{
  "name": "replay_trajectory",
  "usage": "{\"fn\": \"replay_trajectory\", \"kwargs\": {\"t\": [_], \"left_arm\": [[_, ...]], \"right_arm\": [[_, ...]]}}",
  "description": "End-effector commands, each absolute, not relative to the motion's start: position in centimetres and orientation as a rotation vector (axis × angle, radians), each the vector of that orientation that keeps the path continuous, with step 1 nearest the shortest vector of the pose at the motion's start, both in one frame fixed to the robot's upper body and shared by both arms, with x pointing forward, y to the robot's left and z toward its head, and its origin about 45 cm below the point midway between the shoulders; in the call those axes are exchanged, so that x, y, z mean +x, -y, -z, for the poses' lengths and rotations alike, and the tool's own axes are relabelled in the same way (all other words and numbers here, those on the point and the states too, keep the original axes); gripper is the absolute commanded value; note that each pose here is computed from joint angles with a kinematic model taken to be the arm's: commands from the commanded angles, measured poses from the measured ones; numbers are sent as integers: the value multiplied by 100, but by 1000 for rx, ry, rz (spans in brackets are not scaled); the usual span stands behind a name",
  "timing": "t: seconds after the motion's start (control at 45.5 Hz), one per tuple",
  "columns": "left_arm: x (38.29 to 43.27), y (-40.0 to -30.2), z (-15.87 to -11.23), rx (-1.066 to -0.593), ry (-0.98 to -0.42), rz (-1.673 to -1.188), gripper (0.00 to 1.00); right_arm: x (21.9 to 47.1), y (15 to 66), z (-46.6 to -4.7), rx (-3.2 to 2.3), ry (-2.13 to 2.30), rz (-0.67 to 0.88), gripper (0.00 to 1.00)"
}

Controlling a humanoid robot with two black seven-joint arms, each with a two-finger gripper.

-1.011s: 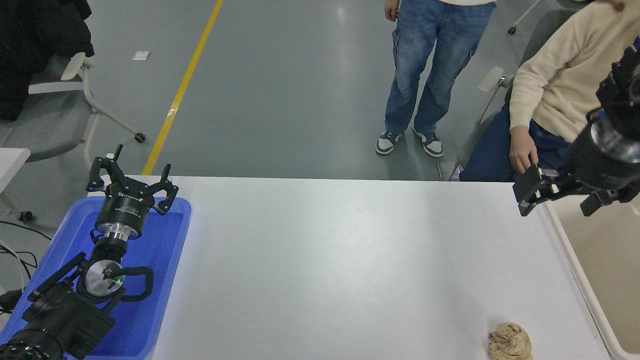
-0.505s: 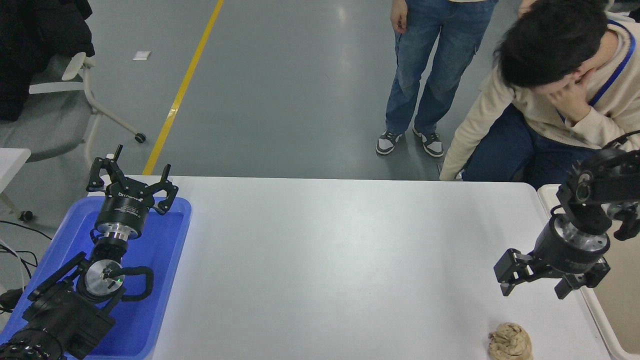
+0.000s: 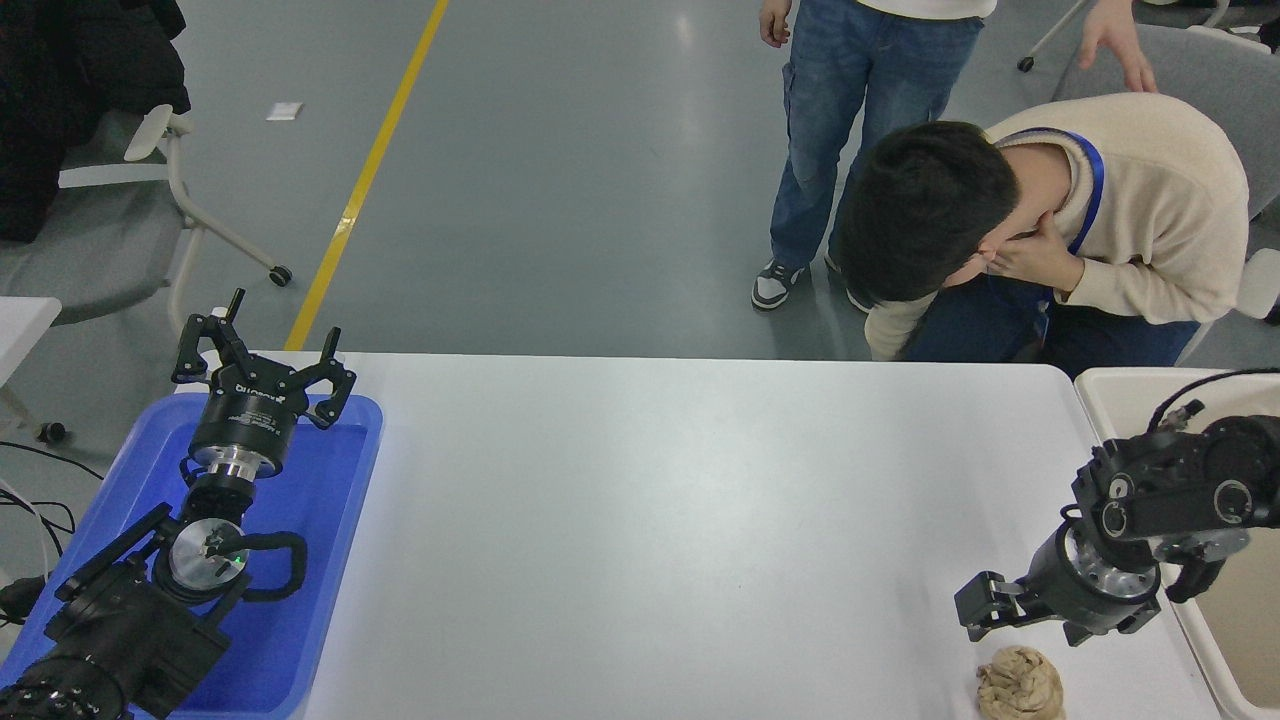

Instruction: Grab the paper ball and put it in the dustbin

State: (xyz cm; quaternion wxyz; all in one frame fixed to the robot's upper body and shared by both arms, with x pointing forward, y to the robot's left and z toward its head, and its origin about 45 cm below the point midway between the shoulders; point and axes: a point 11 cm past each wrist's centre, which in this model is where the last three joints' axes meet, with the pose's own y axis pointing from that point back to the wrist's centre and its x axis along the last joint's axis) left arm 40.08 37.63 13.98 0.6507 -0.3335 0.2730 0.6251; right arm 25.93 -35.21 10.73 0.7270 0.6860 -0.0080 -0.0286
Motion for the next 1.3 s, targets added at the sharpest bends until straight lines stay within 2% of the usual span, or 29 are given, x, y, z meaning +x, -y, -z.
{"fn": "replay_trajectory", "kwargs": {"t": [0.0,0.22,0.33,0.659,0.747,0.945,0.967,1.275], "left_arm": [[4008,-3763,-1398,-758,-620,-1419,100],[4008,-3763,-1398,-758,-620,-1419,100],[4008,-3763,-1398,-758,-620,-1419,100],[4007,-3762,-1395,-756,-621,-1420,100],[4007,-3760,-1395,-754,-620,-1420,100],[4008,-3763,-1397,-756,-620,-1420,100],[4008,-3764,-1397,-757,-620,-1421,100],[4008,-3763,-1398,-758,-620,-1419,100]], "right_arm": [[2405,3598,-820,1498,-8,64,98],[2403,3668,-778,1481,-12,49,97],[2371,3684,-743,1480,-11,59,92],[2444,3674,-636,1501,52,67,89],[2416,3675,-617,1502,48,74,68],[2372,3716,-623,1500,49,98,3],[2378,3727,-636,1500,53,100,0],[2435,3849,-734,1498,128,139,0]]}}
